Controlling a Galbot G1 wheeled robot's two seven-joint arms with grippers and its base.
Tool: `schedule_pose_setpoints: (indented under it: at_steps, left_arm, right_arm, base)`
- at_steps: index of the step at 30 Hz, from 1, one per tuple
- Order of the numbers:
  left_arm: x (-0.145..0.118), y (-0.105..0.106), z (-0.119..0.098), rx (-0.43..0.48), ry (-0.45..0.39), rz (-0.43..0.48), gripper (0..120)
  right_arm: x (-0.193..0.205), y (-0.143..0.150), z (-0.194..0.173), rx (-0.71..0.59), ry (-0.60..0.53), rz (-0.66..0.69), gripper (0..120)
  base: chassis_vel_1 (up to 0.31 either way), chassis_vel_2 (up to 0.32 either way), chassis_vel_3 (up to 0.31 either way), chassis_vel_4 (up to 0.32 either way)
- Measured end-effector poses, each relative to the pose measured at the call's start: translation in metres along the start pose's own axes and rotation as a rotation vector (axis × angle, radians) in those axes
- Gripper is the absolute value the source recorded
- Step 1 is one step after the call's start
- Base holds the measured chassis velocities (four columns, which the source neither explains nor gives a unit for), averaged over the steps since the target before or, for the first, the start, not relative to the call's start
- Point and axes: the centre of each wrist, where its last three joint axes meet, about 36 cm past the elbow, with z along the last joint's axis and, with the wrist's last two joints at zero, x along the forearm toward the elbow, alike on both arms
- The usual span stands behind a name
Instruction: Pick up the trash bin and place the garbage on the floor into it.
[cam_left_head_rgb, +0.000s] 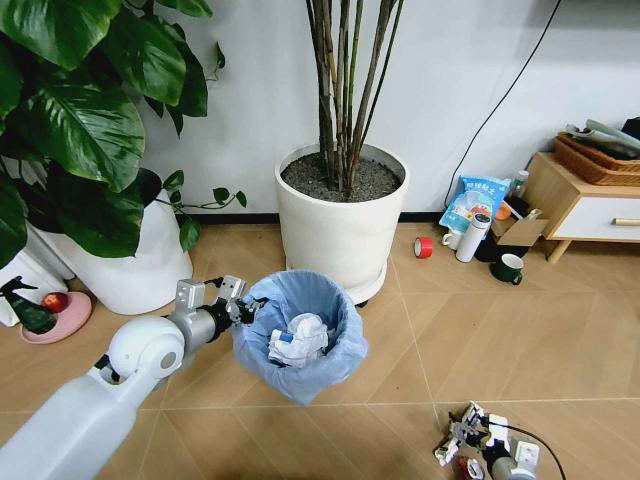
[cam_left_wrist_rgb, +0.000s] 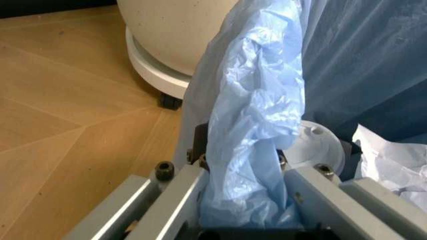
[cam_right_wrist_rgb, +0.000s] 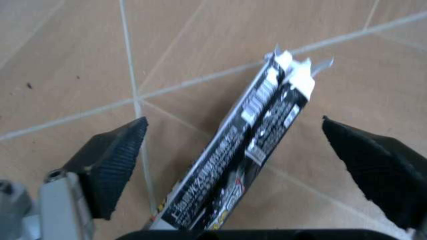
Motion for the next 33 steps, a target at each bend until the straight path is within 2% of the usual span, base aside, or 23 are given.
schedule_pose_setpoints:
  at_steps: [8,9,12,13,15,17,21,23,25,32,33]
  left_arm:
    - [0.000,0.001,-0.001,0.000,-0.003,0.002,1]
    - [0.000,0.001,-0.001,0.000,-0.003,0.002,1]
    - [0.001,0.002,-0.002,-0.003,-0.002,0.000,1]
    - [0.001,0.002,-0.002,-0.003,-0.002,0.000,1]
    - [0.002,0.003,-0.003,-0.004,-0.004,-0.001,1]
    - [0.002,0.004,-0.004,-0.003,-0.005,0.000,1]
    - [0.002,0.004,-0.004,-0.003,-0.007,0.003,1]
    - [0.002,0.004,-0.004,-0.002,-0.007,0.004,1]
    - [0.003,0.004,-0.004,-0.002,-0.007,0.005,1]
    - [0.002,0.003,-0.003,0.001,-0.011,0.007,1]
    - [0.002,0.002,-0.003,0.001,-0.011,0.008,1]
  right_arm:
    - [-0.011,0.014,0.002,-0.034,0.022,0.012,63]
    - [-0.011,0.014,0.002,-0.034,0.022,0.012,63]
    - [-0.015,0.020,0.001,-0.054,0.027,0.015,50]
    - [-0.015,0.020,0.001,-0.054,0.027,0.015,50]
    - [-0.016,0.023,0.001,-0.063,0.030,0.016,38]
    - [-0.016,0.024,0.001,-0.064,0.030,0.016,35]
    - [-0.016,0.028,0.002,-0.068,0.031,0.013,15]
    - [-0.016,0.028,0.003,-0.067,0.031,0.013,12]
    - [-0.013,0.031,0.000,-0.062,0.019,0.012,0]
    - [-0.004,0.034,-0.030,-0.047,-0.098,0.001,0]
    - [0.002,0.034,-0.045,-0.030,-0.151,-0.026,0]
  base:
    - [0.000,0.000,0.000,0.000]
    - [0.000,0.000,0.000,0.000]
    - [0.000,0.000,0.000,0.000]
    - [0.000,0.000,0.000,0.000]
    - [0.000,0.000,0.000,0.000]
    - [0.000,0.000,0.000,0.000]
    - [0.000,0.000,0.000,0.000]
    - [0.000,0.000,0.000,0.000]
    - [0.000,0.000,0.000,0.000]
    - [0.000,0.000,0.000,0.000]
    - [0.000,0.000,0.000,0.000]
